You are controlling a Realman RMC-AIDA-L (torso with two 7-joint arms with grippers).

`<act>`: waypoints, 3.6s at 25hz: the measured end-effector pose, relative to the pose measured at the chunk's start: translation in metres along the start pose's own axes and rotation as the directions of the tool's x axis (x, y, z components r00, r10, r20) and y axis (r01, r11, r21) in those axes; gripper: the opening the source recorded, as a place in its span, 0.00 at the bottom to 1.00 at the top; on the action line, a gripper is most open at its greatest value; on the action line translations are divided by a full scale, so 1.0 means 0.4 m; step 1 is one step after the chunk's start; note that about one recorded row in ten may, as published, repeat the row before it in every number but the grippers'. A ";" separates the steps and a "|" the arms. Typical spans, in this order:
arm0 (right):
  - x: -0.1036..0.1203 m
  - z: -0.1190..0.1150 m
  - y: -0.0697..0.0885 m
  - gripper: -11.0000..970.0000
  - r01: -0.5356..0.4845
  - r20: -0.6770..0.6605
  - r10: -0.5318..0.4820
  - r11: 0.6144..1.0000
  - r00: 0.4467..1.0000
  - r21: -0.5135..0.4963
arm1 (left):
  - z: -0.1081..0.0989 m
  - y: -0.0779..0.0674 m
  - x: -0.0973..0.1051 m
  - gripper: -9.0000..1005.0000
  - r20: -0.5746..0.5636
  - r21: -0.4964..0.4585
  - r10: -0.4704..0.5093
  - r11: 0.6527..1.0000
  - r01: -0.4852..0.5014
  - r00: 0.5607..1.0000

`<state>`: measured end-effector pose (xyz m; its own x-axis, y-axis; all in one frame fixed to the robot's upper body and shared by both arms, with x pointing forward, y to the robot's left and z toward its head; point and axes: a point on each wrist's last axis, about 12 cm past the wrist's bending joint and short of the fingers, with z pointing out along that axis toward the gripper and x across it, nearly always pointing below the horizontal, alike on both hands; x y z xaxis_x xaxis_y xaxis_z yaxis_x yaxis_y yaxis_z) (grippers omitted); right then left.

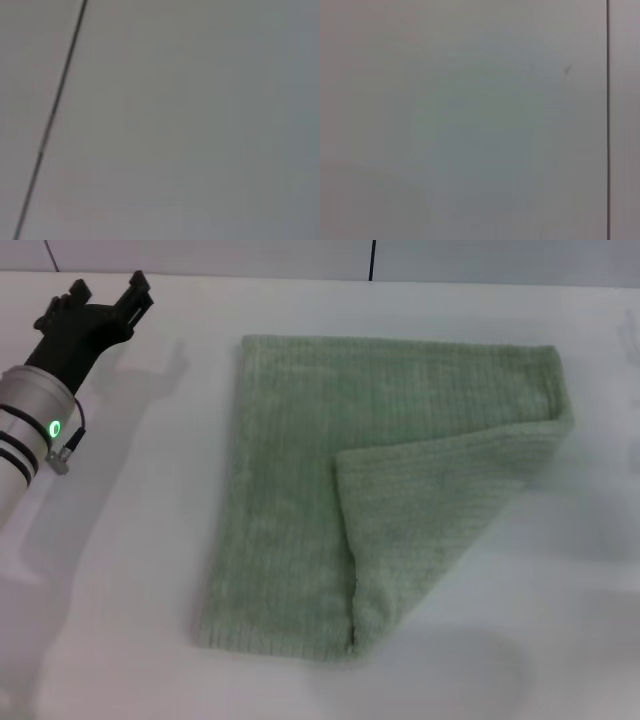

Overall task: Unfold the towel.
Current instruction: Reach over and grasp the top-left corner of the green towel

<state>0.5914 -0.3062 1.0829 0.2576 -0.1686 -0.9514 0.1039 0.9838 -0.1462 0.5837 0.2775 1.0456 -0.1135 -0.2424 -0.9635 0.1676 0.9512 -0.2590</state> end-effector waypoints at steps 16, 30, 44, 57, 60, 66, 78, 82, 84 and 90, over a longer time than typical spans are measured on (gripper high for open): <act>0.005 -0.006 -0.003 0.74 0.001 -0.009 -0.001 1.000 1.000 0.003 | 0.028 -0.022 -0.069 0.76 -0.108 0.078 -0.091 0.992 0.100 0.990; 0.004 -0.004 -0.001 0.74 -0.002 -0.007 0.002 1.000 1.000 0.002 | 0.032 -0.029 -0.076 0.74 -0.087 0.066 -0.007 0.998 0.013 0.996; 0.003 -0.002 0.000 0.74 -0.003 -0.006 0.003 1.000 1.000 0.001 | 0.055 -0.083 -0.102 0.21 -0.154 0.077 0.167 0.985 -0.156 0.974; 0.002 0.000 0.001 0.74 -0.004 -0.004 0.004 1.000 1.000 0.001 | 0.082 -0.162 -0.153 0.01 -0.327 0.057 0.311 0.949 -0.310 0.892; 0.002 0.000 0.001 0.74 -0.003 -0.004 0.003 1.000 1.000 0.000 | 0.084 -0.188 -0.166 0.01 -0.378 0.075 0.327 0.943 -0.323 0.866; 0.001 0.001 0.002 0.74 -0.003 -0.003 0.003 1.000 1.000 -0.002 | 0.078 -0.219 -0.184 0.01 -0.428 0.103 0.343 0.938 -0.332 0.836; -0.002 0.005 0.007 0.74 -0.002 0.001 0.002 1.000 1.000 -0.010 | 0.098 -0.281 -0.187 0.01 -0.507 0.157 0.350 0.936 -0.315 0.788; -0.004 0.008 0.014 0.74 0.000 0.004 0.000 1.000 1.000 -0.024 | 0.106 -0.292 -0.193 0.01 -0.533 0.156 0.340 0.940 -0.304 0.775; -0.005 0.011 0.018 0.74 0.003 0.006 -0.003 1.000 1.000 -0.030 | 0.107 -0.293 -0.193 0.01 -0.533 0.148 0.323 0.945 -0.290 0.782; -0.009 0.022 0.024 0.74 0.009 0.004 -0.009 0.999 1.000 -0.042 | 0.111 -0.289 -0.199 0.01 -0.520 0.132 0.327 0.944 -0.303 0.789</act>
<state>0.5999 -0.2968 1.0871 0.2609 -0.1777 -0.9489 0.0661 0.9839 -0.1661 0.6169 0.1785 1.1491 -0.5444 0.2187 -0.8098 0.3221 0.9459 0.0389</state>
